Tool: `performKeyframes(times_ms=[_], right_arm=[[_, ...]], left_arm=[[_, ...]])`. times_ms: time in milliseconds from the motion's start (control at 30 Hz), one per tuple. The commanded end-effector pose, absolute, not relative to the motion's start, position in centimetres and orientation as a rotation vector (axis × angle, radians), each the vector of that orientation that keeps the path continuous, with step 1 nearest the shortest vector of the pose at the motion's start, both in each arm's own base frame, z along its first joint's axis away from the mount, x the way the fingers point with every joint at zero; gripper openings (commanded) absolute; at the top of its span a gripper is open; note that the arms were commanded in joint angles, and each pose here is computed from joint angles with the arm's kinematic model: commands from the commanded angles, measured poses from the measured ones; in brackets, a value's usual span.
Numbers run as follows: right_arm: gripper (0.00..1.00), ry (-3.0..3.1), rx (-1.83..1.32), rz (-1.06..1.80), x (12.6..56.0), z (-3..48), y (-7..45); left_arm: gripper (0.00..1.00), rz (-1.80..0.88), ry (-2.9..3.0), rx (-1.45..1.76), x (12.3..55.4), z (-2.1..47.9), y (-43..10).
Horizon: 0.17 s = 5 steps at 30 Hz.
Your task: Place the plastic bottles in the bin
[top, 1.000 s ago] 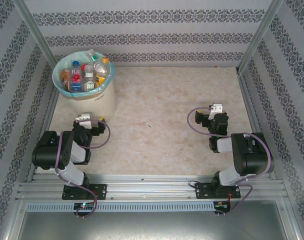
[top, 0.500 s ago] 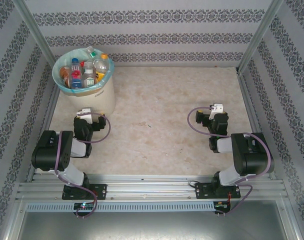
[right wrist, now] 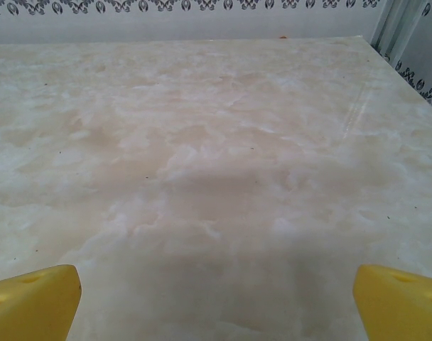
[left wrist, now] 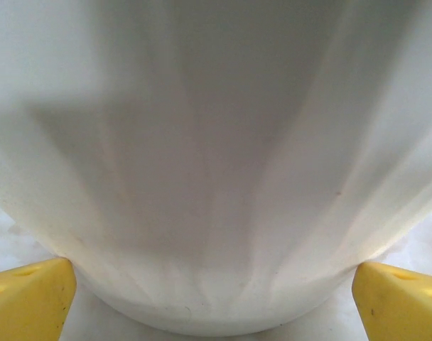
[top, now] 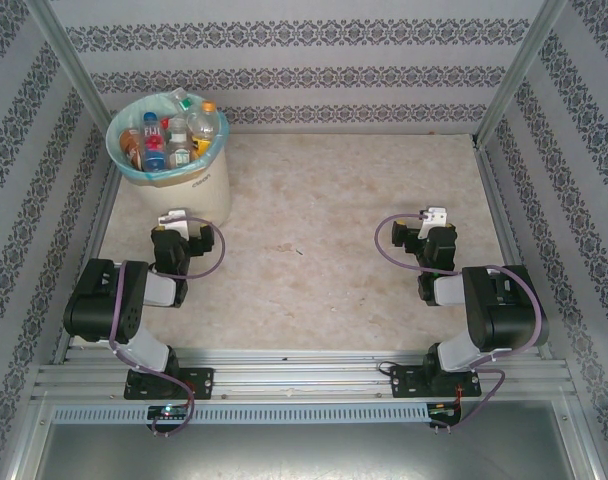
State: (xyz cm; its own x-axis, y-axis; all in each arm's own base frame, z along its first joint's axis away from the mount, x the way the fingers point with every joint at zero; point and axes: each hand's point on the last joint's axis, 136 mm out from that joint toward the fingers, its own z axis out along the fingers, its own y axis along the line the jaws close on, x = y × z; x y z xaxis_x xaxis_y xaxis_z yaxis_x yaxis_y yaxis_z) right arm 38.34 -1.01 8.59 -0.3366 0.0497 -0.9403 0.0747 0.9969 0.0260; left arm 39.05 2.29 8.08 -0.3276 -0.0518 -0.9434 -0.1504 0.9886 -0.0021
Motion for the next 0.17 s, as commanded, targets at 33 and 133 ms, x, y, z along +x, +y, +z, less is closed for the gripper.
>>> performKeyframes(times_ms=[33,133], right_arm=[[0.98,1.873,0.107,-0.024,38.90,9.89,-1.17],[0.98,1.874,0.105,-0.023,38.91,9.88,-1.13]], left_arm=[[1.00,0.164,1.883,-0.163,39.31,9.00,3.13],[1.00,0.162,1.851,-0.169,38.75,9.24,3.19]])
